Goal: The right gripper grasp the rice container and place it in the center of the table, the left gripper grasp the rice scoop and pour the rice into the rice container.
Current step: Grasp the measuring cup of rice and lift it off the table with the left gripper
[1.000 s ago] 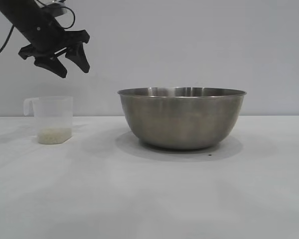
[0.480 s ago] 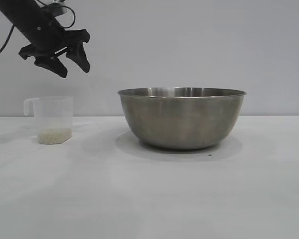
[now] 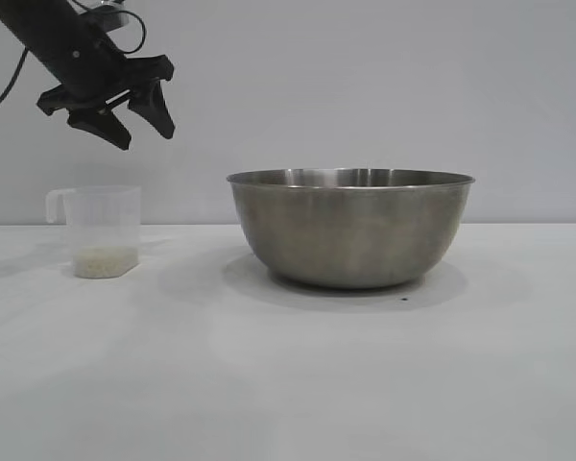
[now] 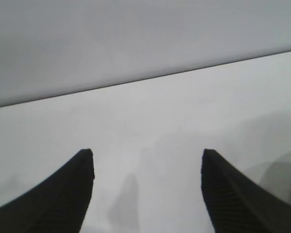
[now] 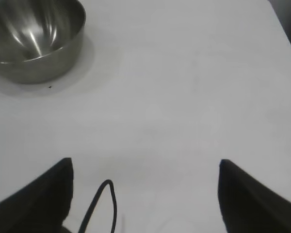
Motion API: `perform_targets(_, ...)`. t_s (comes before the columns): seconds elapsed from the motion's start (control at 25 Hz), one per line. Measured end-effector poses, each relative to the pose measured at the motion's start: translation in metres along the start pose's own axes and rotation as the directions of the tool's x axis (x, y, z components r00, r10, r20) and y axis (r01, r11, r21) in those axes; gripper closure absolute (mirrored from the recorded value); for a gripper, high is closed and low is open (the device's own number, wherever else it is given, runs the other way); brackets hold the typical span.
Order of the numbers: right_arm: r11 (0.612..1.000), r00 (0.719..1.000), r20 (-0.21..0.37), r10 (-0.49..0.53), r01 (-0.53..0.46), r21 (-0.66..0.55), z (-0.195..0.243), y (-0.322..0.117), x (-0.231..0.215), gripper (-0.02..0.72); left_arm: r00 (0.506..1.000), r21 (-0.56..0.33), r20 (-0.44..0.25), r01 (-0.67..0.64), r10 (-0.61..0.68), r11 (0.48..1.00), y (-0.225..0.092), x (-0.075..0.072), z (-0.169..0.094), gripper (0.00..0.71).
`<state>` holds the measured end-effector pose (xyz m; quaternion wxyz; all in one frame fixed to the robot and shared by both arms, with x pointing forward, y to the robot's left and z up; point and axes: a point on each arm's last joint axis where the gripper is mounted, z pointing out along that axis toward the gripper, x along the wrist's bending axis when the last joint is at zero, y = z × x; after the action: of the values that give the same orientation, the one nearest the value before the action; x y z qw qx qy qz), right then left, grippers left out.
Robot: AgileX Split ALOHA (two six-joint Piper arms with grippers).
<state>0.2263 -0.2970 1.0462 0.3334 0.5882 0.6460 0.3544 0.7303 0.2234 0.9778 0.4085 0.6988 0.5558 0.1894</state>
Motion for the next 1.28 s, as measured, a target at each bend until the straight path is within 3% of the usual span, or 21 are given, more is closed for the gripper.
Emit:
perform_targets(0.44, 1.0, 1.0, 0.004, -0.001, 0.001, -0.003, 0.0016, -0.0011, -0.0003, 0.178, 1.0, 0.007, 0.008, -0.011, 0.011, 1.0, -0.0007, -0.0007, 0.0, 0.252)
perform_targets(0.68, 1.0, 1.0, 0.006, -0.002, 0.002, -0.004, 0.0016, -0.001, -0.0005, 0.178, 0.998, -0.008, 0.028, 0.048, -0.047, 0.999, 0.0012, -0.0026, -0.0001, 0.252)
perform_targets(1.04, 1.0, 1.0, 0.006, 0.0, 0.0, -0.007, 0.002, -0.0009, -0.0006, 0.178, 0.974, -0.032, 0.061, 0.221, -0.218, 0.975, 0.0043, -0.005, -0.0003, 0.252)
perform_targets(1.28, 1.0, 1.0, 0.006, 0.001, -0.001, -0.004, 0.0035, -0.0017, -0.0006, 0.178, 0.889, -0.032, 0.146, 0.443, -0.435, 0.896, 0.0086, -0.0064, -0.0024, 0.252)
